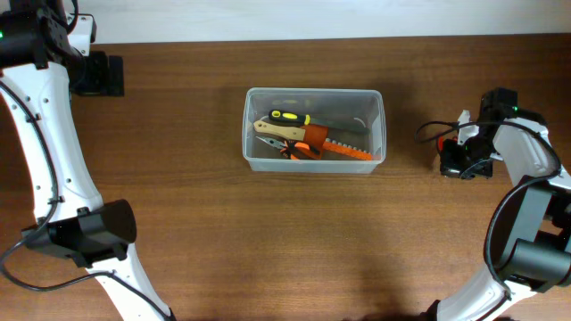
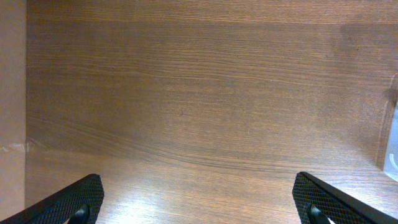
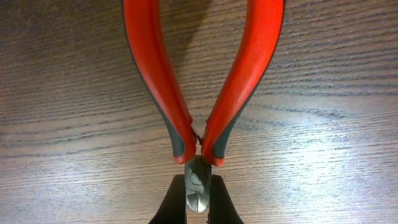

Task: Pack container
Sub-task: 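Lift the red pliers with the right gripper and lower into container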

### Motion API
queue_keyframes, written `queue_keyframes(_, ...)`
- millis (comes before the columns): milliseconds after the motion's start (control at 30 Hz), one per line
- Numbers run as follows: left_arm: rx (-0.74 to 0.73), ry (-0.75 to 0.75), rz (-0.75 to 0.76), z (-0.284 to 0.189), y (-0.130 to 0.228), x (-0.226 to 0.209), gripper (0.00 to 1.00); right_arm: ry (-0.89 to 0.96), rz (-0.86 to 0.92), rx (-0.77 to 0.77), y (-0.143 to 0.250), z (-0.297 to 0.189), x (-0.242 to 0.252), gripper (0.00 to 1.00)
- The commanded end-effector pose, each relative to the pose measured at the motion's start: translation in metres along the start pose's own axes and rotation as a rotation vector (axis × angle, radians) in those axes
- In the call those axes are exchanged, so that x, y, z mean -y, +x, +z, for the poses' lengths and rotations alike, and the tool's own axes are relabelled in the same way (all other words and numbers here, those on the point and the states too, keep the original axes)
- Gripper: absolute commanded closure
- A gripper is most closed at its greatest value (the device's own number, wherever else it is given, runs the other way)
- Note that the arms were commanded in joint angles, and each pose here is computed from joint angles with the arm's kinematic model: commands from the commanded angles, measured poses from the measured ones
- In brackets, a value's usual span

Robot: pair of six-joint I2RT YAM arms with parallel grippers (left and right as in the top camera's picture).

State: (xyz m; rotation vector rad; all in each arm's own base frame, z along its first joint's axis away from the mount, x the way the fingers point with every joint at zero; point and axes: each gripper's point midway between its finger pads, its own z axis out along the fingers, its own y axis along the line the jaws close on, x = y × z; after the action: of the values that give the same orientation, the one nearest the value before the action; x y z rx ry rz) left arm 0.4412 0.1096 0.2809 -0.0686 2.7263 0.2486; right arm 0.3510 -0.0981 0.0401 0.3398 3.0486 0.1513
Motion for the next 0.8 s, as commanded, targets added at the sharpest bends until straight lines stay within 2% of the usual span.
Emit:
queue_keyframes(0,0.009,0.007,-0.018,-0.003,0.000,-0.001,0.01,-0.007,0.006,0.059,-0.010,-0.018,-0.003,0.96)
queue_keyframes(267,0.009,0.007,-0.018,-0.003,0.000,-0.001,0.01,-0.002,-0.044,0.170,-0.031,-0.069,-0.020,0.96)
queue_keyframes(567,0.009,0.007,-0.018,-0.003,0.000,-0.001,0.01,-0.032,-0.252,0.319,-0.052,-0.145,-0.107,0.96)
queue_keyframes(767,0.009,0.007,-0.018,-0.003,0.000,-0.001,0.01,-0.076,-0.426,0.370,-0.045,-0.164,-0.181,0.96)
